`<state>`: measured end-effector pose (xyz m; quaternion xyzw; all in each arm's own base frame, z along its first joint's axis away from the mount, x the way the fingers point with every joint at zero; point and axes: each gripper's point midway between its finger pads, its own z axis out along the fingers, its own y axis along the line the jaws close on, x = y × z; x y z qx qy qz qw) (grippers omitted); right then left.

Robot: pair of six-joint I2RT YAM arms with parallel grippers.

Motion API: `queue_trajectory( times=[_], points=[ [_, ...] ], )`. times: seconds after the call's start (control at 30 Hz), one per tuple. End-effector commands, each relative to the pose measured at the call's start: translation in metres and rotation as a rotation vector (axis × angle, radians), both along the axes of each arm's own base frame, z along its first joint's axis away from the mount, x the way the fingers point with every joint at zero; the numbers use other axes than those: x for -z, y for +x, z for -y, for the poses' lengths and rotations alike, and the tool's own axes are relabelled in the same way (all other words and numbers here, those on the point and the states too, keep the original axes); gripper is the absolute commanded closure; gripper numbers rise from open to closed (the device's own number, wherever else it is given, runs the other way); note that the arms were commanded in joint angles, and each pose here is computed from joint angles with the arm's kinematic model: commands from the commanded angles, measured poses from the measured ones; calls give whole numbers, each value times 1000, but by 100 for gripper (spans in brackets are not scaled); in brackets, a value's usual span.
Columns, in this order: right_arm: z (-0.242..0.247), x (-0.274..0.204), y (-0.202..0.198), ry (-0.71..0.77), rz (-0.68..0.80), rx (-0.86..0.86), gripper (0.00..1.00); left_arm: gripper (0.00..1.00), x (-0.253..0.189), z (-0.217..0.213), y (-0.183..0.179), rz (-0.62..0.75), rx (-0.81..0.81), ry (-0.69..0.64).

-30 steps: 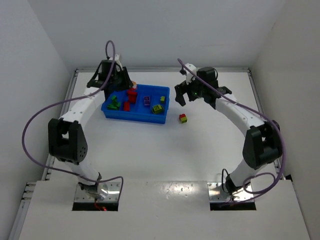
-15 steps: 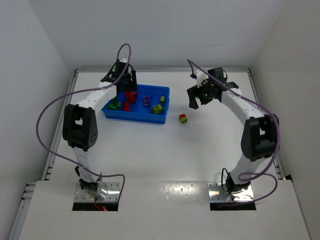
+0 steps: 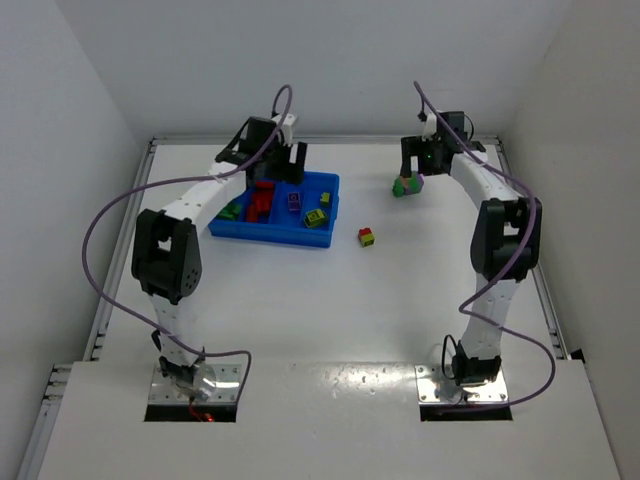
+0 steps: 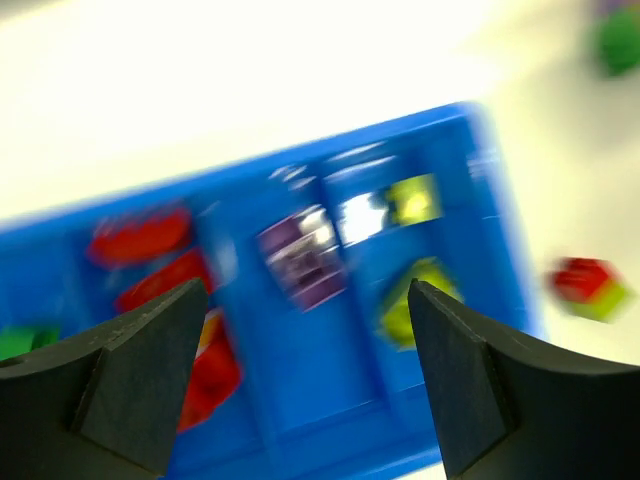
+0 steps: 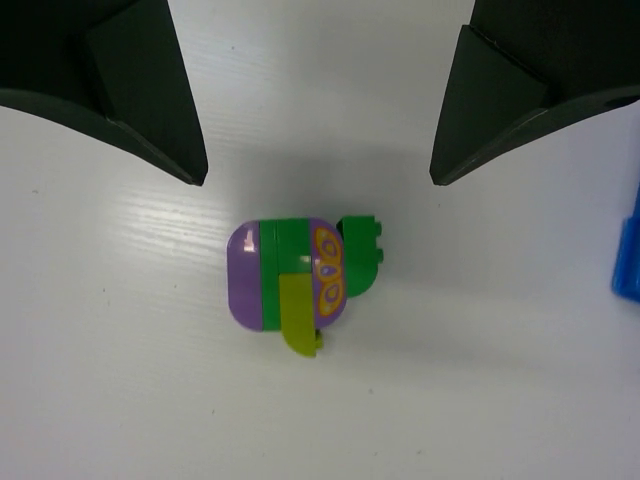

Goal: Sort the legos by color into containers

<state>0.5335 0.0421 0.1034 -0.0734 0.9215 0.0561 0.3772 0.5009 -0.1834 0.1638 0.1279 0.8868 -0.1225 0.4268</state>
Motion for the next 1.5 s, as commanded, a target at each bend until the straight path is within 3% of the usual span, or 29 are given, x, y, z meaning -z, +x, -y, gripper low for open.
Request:
queue_trajectory(
  times=[0.0, 0.23, 0.67, 0.87, 1.0, 1.1, 1.13, 1.23, 1.27, 1.37, 1.43, 1.47],
  points=[
    [-3, -7, 26, 13, 45, 54, 7, 12, -65, 47, 7, 182, 166, -41],
    [-9, 31, 55, 72, 16, 158, 1, 12, -54, 45, 10, 134, 131, -67],
    [3, 51, 118, -34, 120, 188, 1, 12, -44, 23, -1, 100, 93, -49],
    [3, 95, 85, -70, -46, 138, 1, 12, -41, 17, -3, 92, 83, -46],
    [5, 100, 59, -90, -93, 121, 1, 12, -37, 12, -3, 83, 74, -43],
    [5, 103, 43, -86, -134, 112, 11, 12, -37, 8, -2, 82, 72, -48],
    [6, 111, 32, -96, -163, 102, 25, 12, -37, 8, -2, 81, 72, -48],
    [4, 113, 14, -91, -198, 76, 55, 12, -37, 10, -2, 80, 80, -53],
    [5, 114, 7, -100, -214, 67, 71, 12, -37, 10, -2, 80, 80, -53],
    [0, 103, -19, -83, -234, 25, 93, 12, -34, 10, -8, 69, 89, -56],
    [-12, 103, -49, -26, -276, -34, 99, 12, -38, 12, -16, 75, 130, -79],
    [-20, 71, -53, 17, -214, -65, 100, 14, -41, 17, -22, 81, 174, -95]
  ],
)
